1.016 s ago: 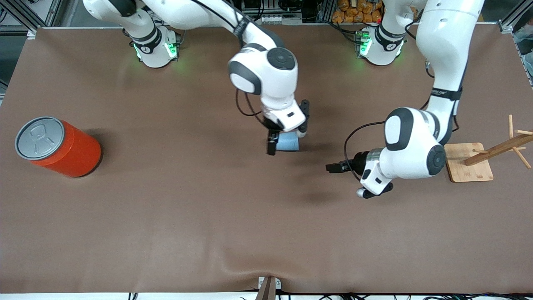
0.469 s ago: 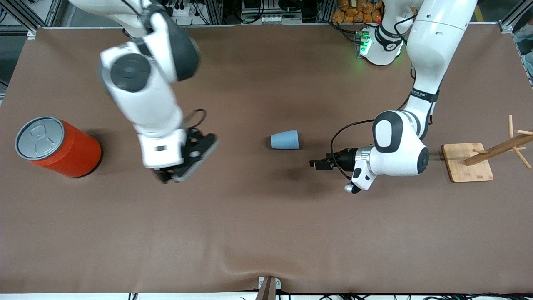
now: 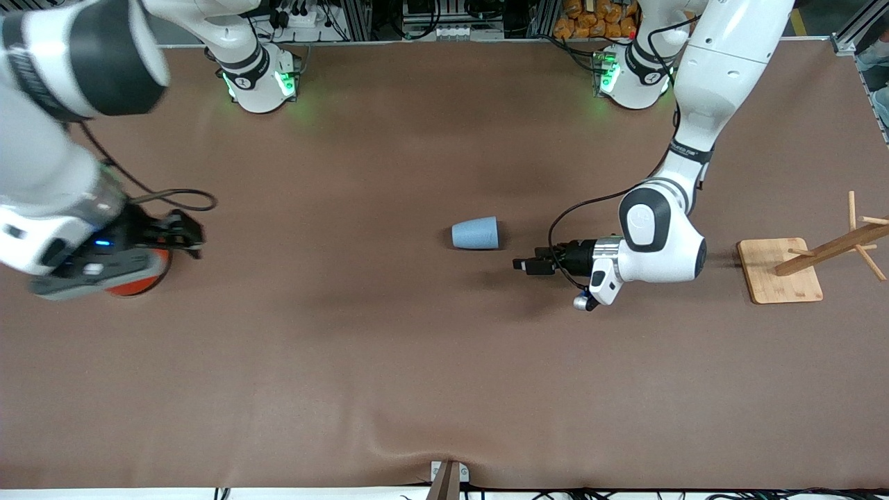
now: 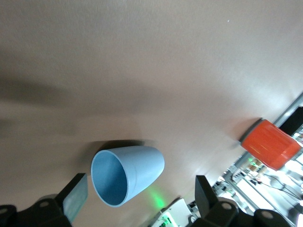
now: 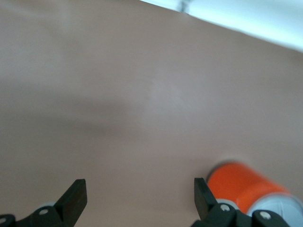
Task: Flip cup
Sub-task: 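Release the cup on its side and withdraw the right gripper, then grasp the lying cup by its rim with the left gripper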
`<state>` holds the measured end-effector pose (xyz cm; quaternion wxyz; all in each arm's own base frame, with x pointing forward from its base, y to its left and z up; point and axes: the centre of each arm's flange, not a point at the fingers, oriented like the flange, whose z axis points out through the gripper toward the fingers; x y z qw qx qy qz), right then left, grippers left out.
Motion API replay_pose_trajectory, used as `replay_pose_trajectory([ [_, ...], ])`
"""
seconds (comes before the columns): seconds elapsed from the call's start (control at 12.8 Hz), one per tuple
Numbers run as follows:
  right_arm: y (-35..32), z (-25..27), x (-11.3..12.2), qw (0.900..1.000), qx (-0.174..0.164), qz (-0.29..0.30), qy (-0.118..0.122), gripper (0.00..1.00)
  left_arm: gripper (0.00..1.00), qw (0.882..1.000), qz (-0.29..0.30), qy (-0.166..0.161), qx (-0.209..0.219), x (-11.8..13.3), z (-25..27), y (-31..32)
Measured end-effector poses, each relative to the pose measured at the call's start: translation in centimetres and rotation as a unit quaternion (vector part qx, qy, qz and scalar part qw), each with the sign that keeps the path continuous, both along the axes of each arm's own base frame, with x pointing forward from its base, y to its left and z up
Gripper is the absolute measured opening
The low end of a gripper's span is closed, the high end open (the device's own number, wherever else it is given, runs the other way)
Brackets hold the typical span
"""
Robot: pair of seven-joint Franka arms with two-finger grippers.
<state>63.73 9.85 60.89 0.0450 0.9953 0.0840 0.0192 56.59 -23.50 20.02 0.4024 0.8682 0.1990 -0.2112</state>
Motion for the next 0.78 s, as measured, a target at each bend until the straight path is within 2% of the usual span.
replay_pose_trajectory([
  [0.23,-4.1,1.3,-1.1,0.997,0.018,-0.07,0.012,1.0,1.0,0.998,0.027,-0.004,-0.05,-2.4,-2.3,0.0],
  [0.39,-5.9,1.6,-1.7,0.996,0.016,-0.088,0.014,1.0,1.0,0.998,0.034,0.001,-0.058,-3.7,-3.4,-0.2],
  [0.62,-8.0,3.4,-1.9,0.994,0.017,-0.107,-0.007,1.0,1.0,0.996,0.06,0.011,-0.07,-4.9,-4.2,-0.8],
  [0.78,-8.3,4.1,-2.9,0.993,0.033,-0.114,0.015,1.0,1.0,0.995,0.067,0.015,-0.073,-5.7,-4.6,-1.8],
])
